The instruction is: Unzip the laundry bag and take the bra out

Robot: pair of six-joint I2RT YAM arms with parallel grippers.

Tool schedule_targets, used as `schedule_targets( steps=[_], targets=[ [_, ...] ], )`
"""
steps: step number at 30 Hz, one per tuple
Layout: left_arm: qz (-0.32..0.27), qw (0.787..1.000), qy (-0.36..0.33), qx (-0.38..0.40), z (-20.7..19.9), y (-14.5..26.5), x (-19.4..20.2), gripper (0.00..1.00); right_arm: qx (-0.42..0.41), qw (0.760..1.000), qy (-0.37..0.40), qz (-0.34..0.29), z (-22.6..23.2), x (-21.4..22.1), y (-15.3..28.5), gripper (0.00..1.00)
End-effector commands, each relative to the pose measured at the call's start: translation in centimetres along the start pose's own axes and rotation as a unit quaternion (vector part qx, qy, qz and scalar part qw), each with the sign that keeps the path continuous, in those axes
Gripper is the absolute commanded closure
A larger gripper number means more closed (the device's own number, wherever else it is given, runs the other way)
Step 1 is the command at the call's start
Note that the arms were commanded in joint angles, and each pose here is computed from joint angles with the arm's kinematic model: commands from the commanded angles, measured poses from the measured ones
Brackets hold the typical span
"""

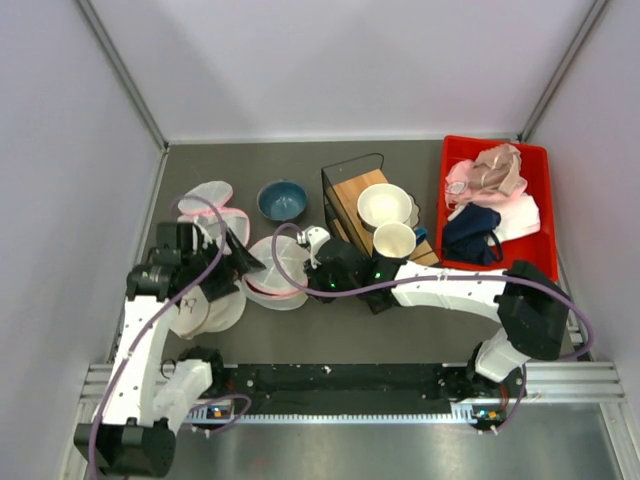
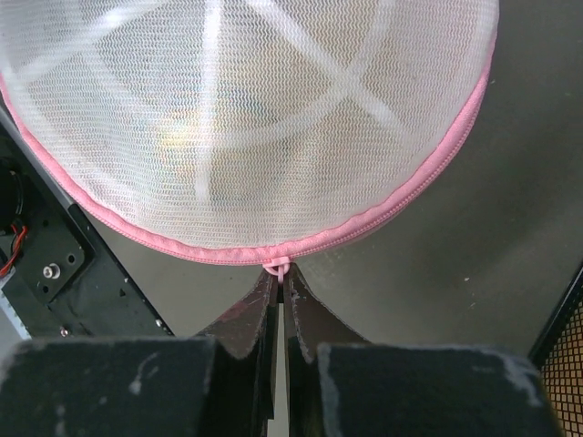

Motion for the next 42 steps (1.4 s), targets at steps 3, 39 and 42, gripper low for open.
schedule_targets(
  steps=[3,39,42],
  targets=[
    [0.049,0.988,0.116,0.088,1.4,-3.4,3.4,0.01,0.001,1.000,-0.005,-0.027,0.5,-2.1,0.1,1.00],
    [0.001,0.997,0.006,-0.075,1.4,-8.8,-10.8,1.00,-0.041,0.993,0.081,0.076,3.6,0.8,2.6,1.00],
    [-0.005,0.997,-0.023,-0.080,1.1,-7.6,-11.8,1.00,-0.021,0.994,0.067,0.081,1.2,0.8,2.5,1.00]
  ],
)
Point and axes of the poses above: each gripper's point midway between its finger pads, its own y axis back along the fingers, its own z axis along the line the jaws close on, x = y × z, the point moved 8 cm from there along y, back along the fingers, and after that the axes turned 1 degree about -y, right-handed, at the moved point
